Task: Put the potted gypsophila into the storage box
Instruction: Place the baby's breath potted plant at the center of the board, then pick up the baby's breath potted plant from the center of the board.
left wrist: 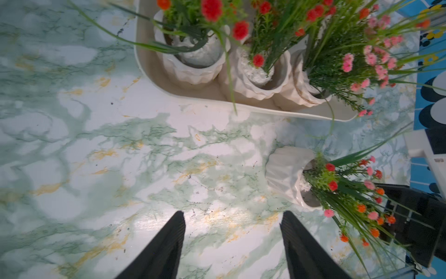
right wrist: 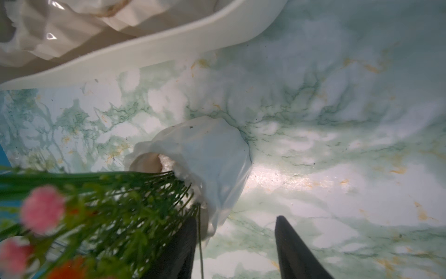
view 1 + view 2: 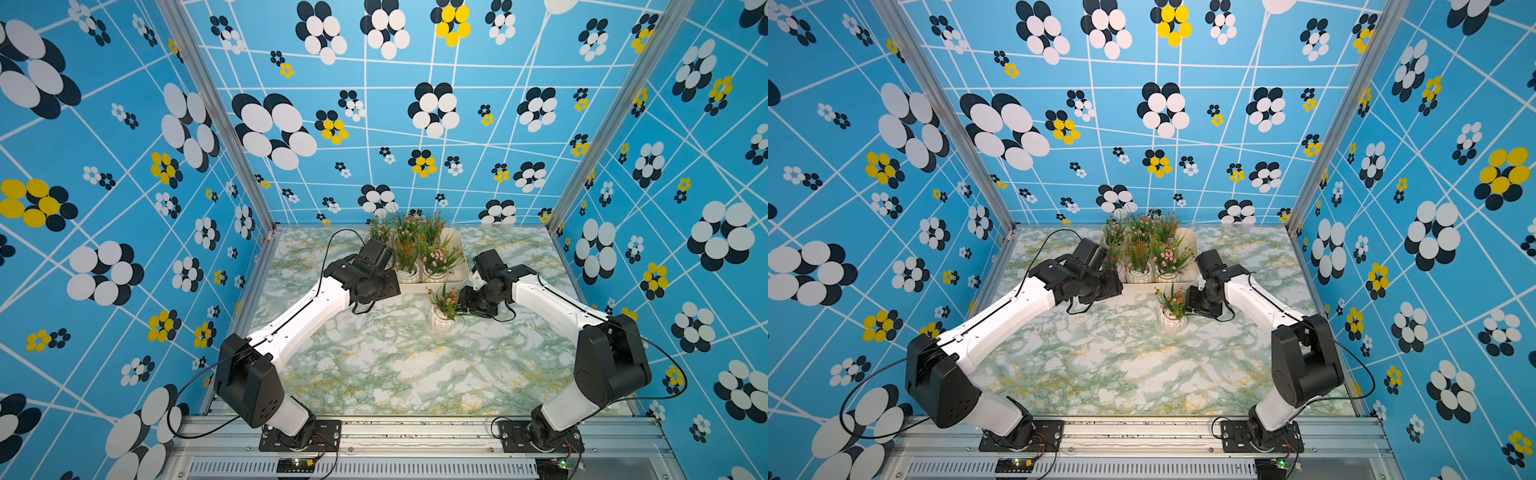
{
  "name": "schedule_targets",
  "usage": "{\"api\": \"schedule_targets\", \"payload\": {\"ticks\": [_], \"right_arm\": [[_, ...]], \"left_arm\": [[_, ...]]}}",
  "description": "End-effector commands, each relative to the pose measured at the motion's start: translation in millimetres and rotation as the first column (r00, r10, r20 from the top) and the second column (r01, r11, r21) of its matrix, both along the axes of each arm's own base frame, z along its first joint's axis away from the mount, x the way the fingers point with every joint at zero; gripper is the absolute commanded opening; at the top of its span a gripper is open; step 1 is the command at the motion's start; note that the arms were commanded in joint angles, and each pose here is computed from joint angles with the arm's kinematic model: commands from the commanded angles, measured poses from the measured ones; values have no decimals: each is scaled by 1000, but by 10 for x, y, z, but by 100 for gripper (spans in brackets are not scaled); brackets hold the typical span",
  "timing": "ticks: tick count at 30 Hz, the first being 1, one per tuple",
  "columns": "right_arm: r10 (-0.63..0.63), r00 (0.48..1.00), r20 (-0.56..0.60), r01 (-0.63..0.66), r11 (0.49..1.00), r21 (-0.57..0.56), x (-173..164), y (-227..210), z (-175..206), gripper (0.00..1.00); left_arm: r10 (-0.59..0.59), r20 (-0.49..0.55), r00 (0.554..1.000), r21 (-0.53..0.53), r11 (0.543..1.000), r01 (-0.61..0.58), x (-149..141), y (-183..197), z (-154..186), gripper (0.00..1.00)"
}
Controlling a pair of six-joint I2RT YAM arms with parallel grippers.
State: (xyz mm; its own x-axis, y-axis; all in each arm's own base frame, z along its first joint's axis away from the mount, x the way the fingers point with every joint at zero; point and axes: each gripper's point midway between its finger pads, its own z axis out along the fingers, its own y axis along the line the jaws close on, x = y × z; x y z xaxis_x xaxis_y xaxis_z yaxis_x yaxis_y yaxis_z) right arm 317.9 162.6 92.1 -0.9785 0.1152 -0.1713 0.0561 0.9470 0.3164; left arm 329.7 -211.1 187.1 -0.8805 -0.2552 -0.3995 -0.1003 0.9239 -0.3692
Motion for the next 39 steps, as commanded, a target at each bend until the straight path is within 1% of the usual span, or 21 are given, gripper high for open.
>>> {"api": "schedule_targets", "payload": {"ticks": [1,9,16,18,23,27,34,39], "right_arm": [[-12,1000,18,13,999,-31,81,48,7,52],[4,1000,20,-2,994,-105,122,149,-68,44],[10,999,33,-5,988,-157,160,196,-71,32],[9,999,39,-3,987,-160,163,205,-60,26],[6,998,55,4,983,-182,153,187,-32,15],[2,997,83,13,982,-187,149,158,33,1],[9,997,73,5,981,-194,127,148,18,0],[25,998,66,-11,980,-200,110,141,113,0]], "left_arm": [[7,-2,1000,6,1000,-7,-55,146,-29,67],[41,-27,999,-17,999,-41,-122,370,-188,67],[73,-37,997,-32,997,-74,-157,613,-259,67],[81,-40,996,-40,996,-83,-165,669,-278,67],[91,-60,994,-55,994,-95,-192,737,-374,67],[90,-64,994,-71,993,-95,-198,737,-426,67],[87,-79,993,-88,992,-94,-217,717,-500,67],[85,-84,993,-84,992,-92,-224,733,-523,67]]}}
